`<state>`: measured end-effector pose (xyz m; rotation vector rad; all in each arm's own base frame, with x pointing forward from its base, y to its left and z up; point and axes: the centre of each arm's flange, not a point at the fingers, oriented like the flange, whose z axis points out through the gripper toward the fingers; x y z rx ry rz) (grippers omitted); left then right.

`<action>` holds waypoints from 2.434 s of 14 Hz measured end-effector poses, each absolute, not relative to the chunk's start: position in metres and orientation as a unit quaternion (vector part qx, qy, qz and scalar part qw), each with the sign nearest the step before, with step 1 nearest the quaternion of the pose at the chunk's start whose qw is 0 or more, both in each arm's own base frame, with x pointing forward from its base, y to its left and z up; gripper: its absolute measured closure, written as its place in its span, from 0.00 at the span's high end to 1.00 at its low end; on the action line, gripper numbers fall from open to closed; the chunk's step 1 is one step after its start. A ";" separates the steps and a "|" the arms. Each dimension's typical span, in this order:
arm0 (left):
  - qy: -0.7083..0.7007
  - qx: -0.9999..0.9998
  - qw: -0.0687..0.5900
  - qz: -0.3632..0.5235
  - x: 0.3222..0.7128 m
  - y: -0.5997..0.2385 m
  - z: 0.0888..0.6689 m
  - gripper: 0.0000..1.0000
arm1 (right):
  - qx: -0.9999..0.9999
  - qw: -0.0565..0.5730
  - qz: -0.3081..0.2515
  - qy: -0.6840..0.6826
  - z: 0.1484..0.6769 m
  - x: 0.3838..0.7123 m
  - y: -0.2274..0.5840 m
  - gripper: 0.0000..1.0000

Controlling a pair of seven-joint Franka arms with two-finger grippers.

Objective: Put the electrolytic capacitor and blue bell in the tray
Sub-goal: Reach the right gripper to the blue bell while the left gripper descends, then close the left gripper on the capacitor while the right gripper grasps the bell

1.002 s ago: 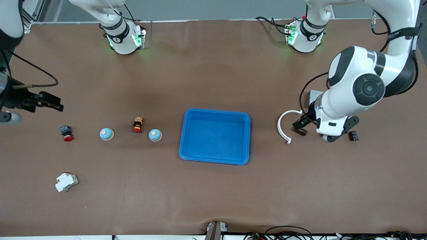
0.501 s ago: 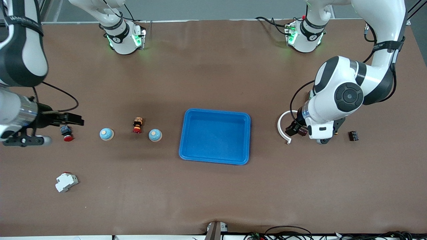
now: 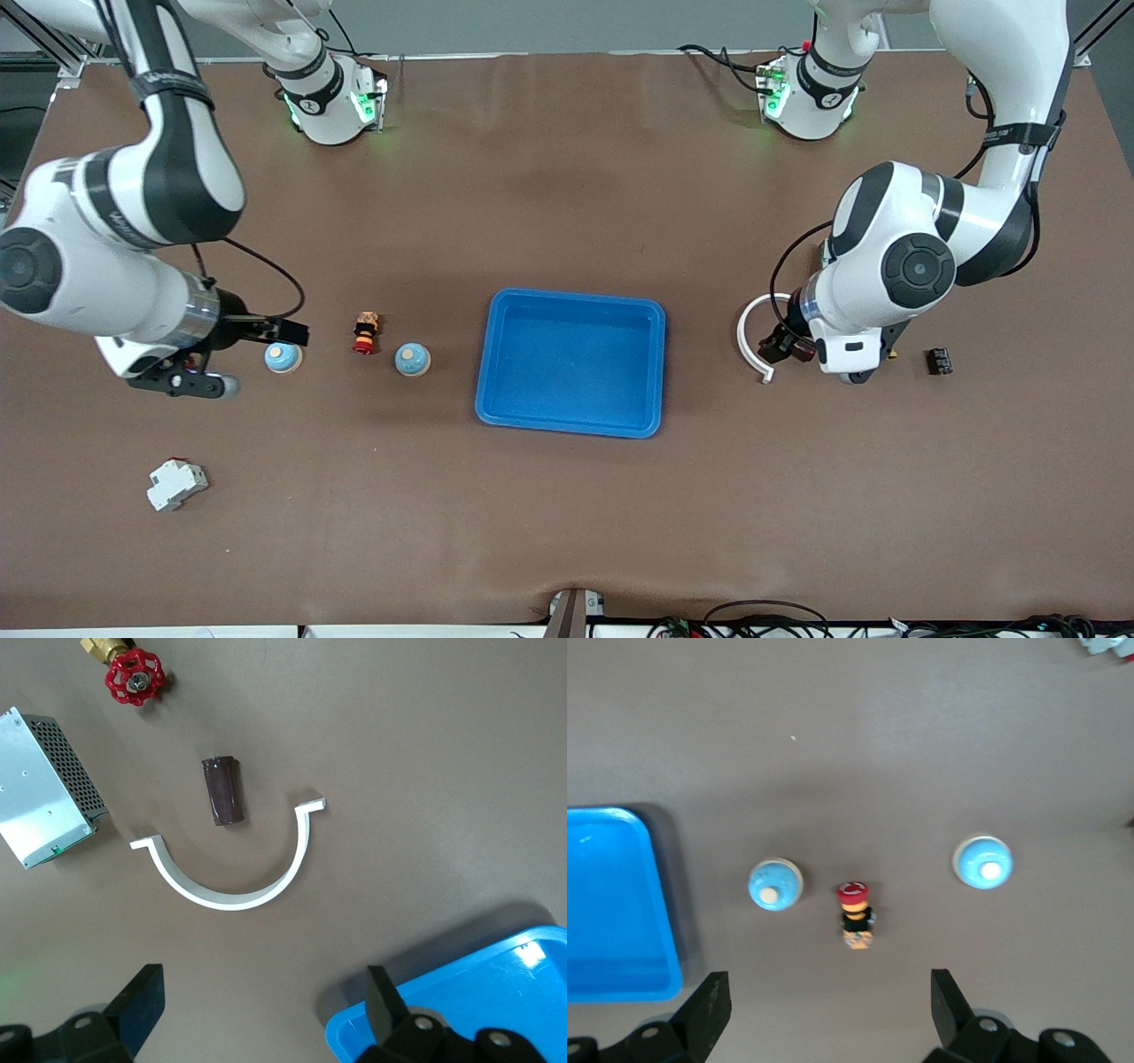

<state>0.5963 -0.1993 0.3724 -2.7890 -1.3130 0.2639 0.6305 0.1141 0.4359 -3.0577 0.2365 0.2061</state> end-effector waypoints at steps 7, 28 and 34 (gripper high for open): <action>-0.440 -0.896 0.003 0.064 0.597 -0.201 0.359 1.00 | -0.995 0.034 0.053 0.083 0.366 0.631 0.160 1.00; -0.503 -0.863 0.013 0.054 0.575 -0.115 0.234 1.00 | -0.994 0.020 0.087 0.058 0.221 0.615 0.208 1.00; -0.494 -0.868 0.023 0.049 0.568 -0.095 0.191 0.89 | -0.994 0.018 0.091 0.056 0.203 0.612 0.212 1.00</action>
